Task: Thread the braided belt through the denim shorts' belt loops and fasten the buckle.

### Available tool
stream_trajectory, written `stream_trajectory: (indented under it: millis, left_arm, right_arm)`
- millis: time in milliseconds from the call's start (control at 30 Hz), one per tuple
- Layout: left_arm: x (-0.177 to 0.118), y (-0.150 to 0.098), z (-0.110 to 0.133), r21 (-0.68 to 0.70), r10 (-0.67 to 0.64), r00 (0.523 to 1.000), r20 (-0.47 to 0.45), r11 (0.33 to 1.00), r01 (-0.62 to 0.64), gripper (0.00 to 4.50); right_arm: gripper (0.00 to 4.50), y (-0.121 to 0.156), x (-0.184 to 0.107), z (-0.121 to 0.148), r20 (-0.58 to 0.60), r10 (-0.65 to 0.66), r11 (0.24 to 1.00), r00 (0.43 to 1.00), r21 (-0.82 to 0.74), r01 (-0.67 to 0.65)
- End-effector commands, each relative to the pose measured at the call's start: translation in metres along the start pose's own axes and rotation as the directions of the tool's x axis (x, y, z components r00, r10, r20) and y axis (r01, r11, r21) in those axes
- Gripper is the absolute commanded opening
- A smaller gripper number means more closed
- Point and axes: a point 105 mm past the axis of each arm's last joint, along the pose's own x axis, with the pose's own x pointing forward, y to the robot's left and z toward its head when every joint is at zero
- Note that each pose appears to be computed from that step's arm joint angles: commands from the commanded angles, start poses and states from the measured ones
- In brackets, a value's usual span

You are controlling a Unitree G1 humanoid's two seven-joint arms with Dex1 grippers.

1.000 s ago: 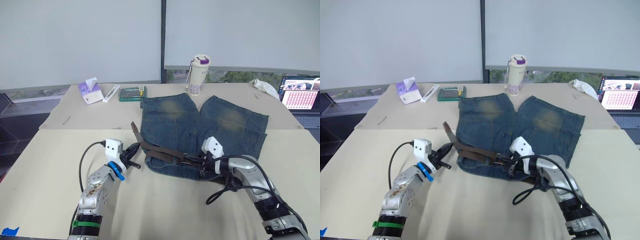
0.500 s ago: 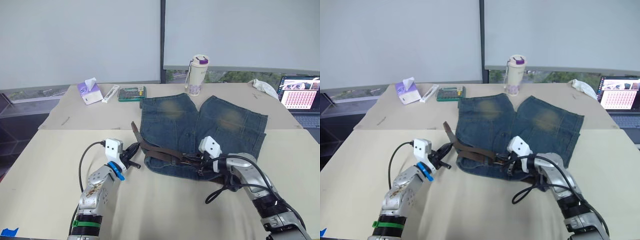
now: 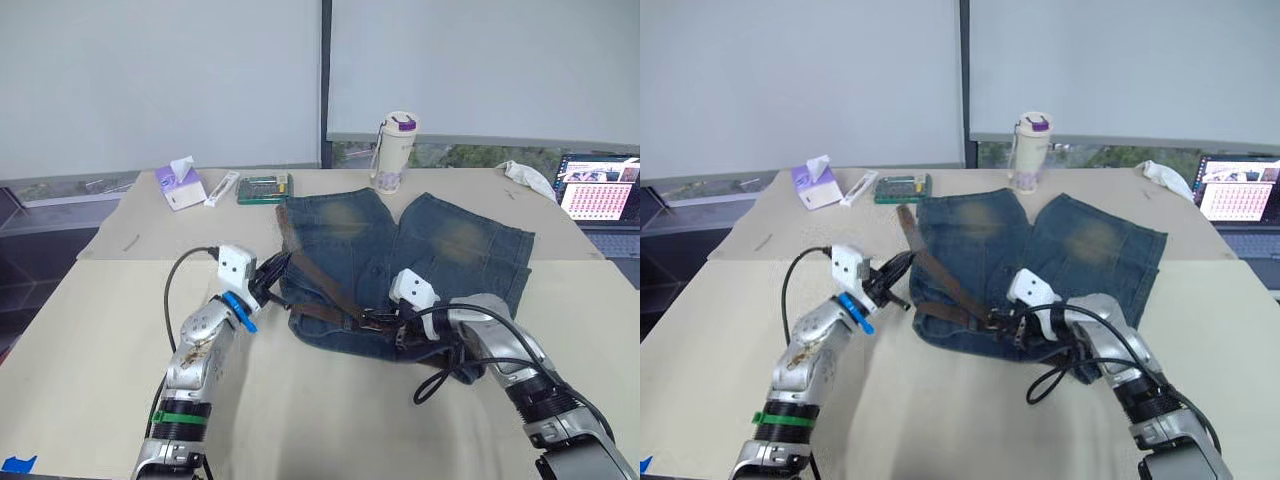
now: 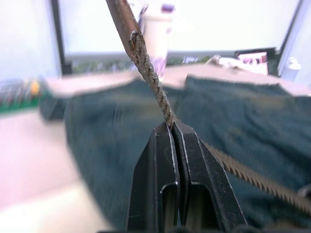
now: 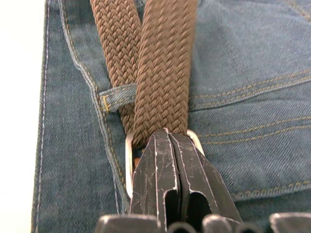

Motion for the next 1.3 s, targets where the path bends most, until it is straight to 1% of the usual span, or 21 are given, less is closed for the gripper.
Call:
stream_trajectory:
  millis: [33,100,133,200,233,300,400,500,567,700,800,900,1033,1067,1100,1133,1200,1233,1267,1300]
  left_arm:
    - [0.011,-0.014,0.041,0.132,-0.083,0.989,0.125,0.989,0.066,0.00]
    - [0.020,-0.033,0.055,0.182,-0.178,0.971,0.158,0.972,0.148,0.00]
    - [0.022,-0.038,0.058,0.191,-0.197,0.966,0.165,0.968,0.165,0.00]
    - [0.026,-0.055,0.066,0.187,-0.273,0.944,0.185,0.953,0.239,0.00]
    - [0.026,-0.066,0.069,0.185,-0.326,0.926,0.193,0.938,0.292,0.00]
    - [0.025,-0.079,0.072,0.176,-0.391,0.900,0.195,0.916,0.360,0.00]
    - [0.023,-0.091,0.073,0.140,-0.446,0.874,0.195,0.894,0.425,0.00]
    - [0.019,-0.114,0.079,0.085,-0.561,0.799,0.219,0.826,0.557,0.00]
    - [0.016,-0.125,0.087,0.028,-0.608,0.750,0.259,0.781,0.624,0.00]
    - [0.013,-0.136,0.097,-0.020,-0.650,0.700,0.295,0.728,0.685,0.00]
    - [0.007,-0.145,0.115,-0.083,-0.662,0.643,0.386,0.669,0.739,0.00]
    - [0.003,-0.145,0.126,-0.131,-0.649,0.620,0.442,0.636,0.760,0.00]
    - [-0.004,-0.144,0.138,-0.181,-0.639,0.590,0.493,0.588,0.788,0.00]
    - [-0.005,-0.144,0.138,-0.192,-0.639,0.591,0.493,0.582,0.790,0.00]
    - [-0.004,-0.142,0.135,-0.205,-0.635,0.603,0.484,0.587,0.783,0.00]
    - [0.000,-0.136,0.130,-0.218,-0.614,0.642,0.460,0.622,0.752,0.00]
    - [0.012,-0.116,0.116,-0.261,-0.527,0.744,0.411,0.714,0.650,0.00]
    - [0.016,-0.108,0.111,-0.277,-0.490,0.777,0.395,0.742,0.610,0.00]
    - [0.023,-0.097,0.099,-0.300,-0.442,0.829,0.342,0.785,0.542,0.00]
    - [0.027,-0.090,0.091,-0.310,-0.411,0.860,0.303,0.811,0.497,0.00]
  right_arm:
    - [0.03,0.020,0.007,-0.057,-0.216,0.067,0.990,0.974,0.135,-0.038]
    - [0.03,0.020,0.007,-0.062,-0.245,0.072,0.990,0.967,0.138,-0.039]
    - [0.03,0.020,0.008,-0.063,-0.250,0.072,0.990,0.965,0.138,-0.038]
    - [0.03,0.019,0.009,-0.061,-0.247,0.057,0.989,0.967,0.145,-0.021]
    - [0.03,0.019,0.010,-0.061,-0.248,0.055,0.989,0.967,0.146,-0.019]
    - [0.03,0.019,0.010,-0.062,-0.251,0.055,0.989,0.966,0.148,-0.018]
    - [0.03,0.020,0.010,-0.065,-0.265,0.056,0.988,0.963,0.155,-0.015]
    - [0.03,0.023,0.012,-0.068,-0.279,0.055,0.986,0.959,0.169,-0.007]
    - [0.03,0.025,0.014,-0.069,-0.284,0.061,0.984,0.957,0.176,-0.011]
    - [0.03,0.027,0.016,-0.069,-0.291,0.068,0.983,0.954,0.182,-0.014]
    - [0.03,0.028,0.018,-0.069,-0.298,0.070,0.983,0.952,0.184,-0.015]
    - [0.03,0.028,0.018,-0.070,-0.304,0.068,0.982,0.950,0.186,-0.011]
    - [0.03,0.027,0.017,-0.072,-0.311,0.065,0.982,0.948,0.190,-0.005]
    - [0.03,0.027,0.016,-0.072,-0.312,0.065,0.982,0.948,0.190,-0.005]
    - [0.03,0.028,0.017,-0.072,-0.313,0.065,0.982,0.948,0.191,-0.004]
    - [0.03,0.028,0.017,-0.072,-0.311,0.063,0.982,0.948,0.191,-0.002]
    - [0.03,0.027,0.018,-0.069,-0.294,0.051,0.983,0.954,0.183,0.004]
    - [0.03,0.026,0.018,-0.067,-0.286,0.045,0.984,0.957,0.179,0.008]
    - [0.03,0.025,0.018,-0.065,-0.273,0.033,0.984,0.962,0.175,0.016]
    - [0.03,0.024,0.018,-0.063,-0.264,0.025,0.985,0.964,0.174,0.022]
